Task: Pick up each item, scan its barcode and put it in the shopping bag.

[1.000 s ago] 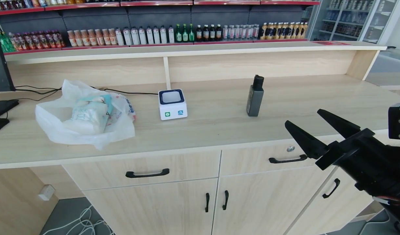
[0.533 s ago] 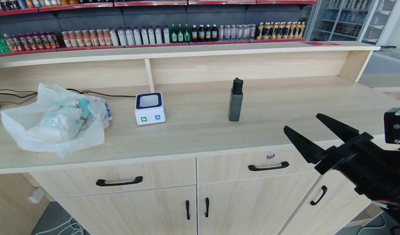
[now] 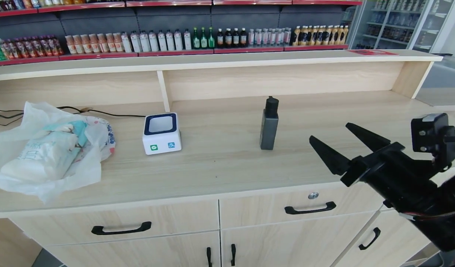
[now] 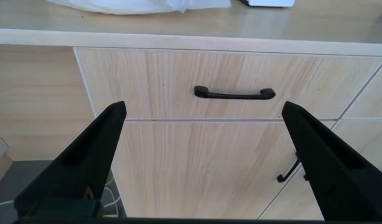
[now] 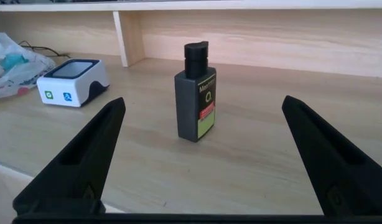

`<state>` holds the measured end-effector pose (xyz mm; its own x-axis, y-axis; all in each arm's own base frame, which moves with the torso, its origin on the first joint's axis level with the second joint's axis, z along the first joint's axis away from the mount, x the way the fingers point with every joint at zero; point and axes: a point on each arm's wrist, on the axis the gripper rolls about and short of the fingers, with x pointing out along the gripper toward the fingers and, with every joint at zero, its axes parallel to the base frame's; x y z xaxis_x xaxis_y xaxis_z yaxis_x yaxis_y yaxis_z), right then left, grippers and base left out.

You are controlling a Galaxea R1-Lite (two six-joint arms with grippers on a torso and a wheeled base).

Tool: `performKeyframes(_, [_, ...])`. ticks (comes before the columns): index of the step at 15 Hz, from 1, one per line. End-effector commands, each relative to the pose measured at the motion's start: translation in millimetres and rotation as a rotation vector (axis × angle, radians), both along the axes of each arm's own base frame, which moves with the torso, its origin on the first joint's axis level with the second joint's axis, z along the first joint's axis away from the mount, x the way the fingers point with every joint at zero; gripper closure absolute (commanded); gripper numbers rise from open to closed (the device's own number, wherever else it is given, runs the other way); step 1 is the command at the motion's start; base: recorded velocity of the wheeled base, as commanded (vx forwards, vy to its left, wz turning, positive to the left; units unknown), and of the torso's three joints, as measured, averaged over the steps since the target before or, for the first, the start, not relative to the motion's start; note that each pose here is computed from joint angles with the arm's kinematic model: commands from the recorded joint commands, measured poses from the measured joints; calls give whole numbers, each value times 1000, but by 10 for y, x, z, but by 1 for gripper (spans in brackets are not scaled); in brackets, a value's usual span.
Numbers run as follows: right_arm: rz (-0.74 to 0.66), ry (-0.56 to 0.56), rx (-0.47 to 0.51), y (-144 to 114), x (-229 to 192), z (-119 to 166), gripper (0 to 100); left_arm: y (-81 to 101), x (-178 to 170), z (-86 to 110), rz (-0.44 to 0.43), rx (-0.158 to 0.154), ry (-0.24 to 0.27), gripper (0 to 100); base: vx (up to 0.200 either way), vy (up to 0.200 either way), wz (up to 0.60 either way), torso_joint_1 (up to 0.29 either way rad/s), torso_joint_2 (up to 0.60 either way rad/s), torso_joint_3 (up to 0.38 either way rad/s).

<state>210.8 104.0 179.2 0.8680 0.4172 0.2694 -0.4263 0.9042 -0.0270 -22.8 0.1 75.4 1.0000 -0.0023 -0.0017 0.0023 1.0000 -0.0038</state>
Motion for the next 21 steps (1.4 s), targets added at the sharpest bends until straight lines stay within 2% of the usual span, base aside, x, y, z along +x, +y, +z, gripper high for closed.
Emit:
performKeyframes(1, [-66, 3, 23, 199, 414, -42, 0, 0, 0, 0, 1, -1, 0, 0, 0, 0, 0, 0, 0, 0])
performKeyframes(7, [-87, 57, 50, 540, 664, -246, 0, 0, 0, 1, 1, -2, -2, 0, 0, 0, 0, 0, 0, 0])
performKeyframes(10, [-95, 84, 61, 554, 712, -322, 0, 0, 0, 1, 1, -2, -2, 0, 0, 0, 0, 0, 0, 0])
performKeyframes(14, [-122, 75, 85, 598, 727, -289, 0, 0, 0, 0, 1, -1, 0, 0, 0, 0, 0, 0, 0, 0])
performKeyframes(21, [-98, 97, 84, 671, 693, -345, 0, 0, 0, 0, 1, -1, 0, 0, 0, 29, 0, 0, 0, 0])
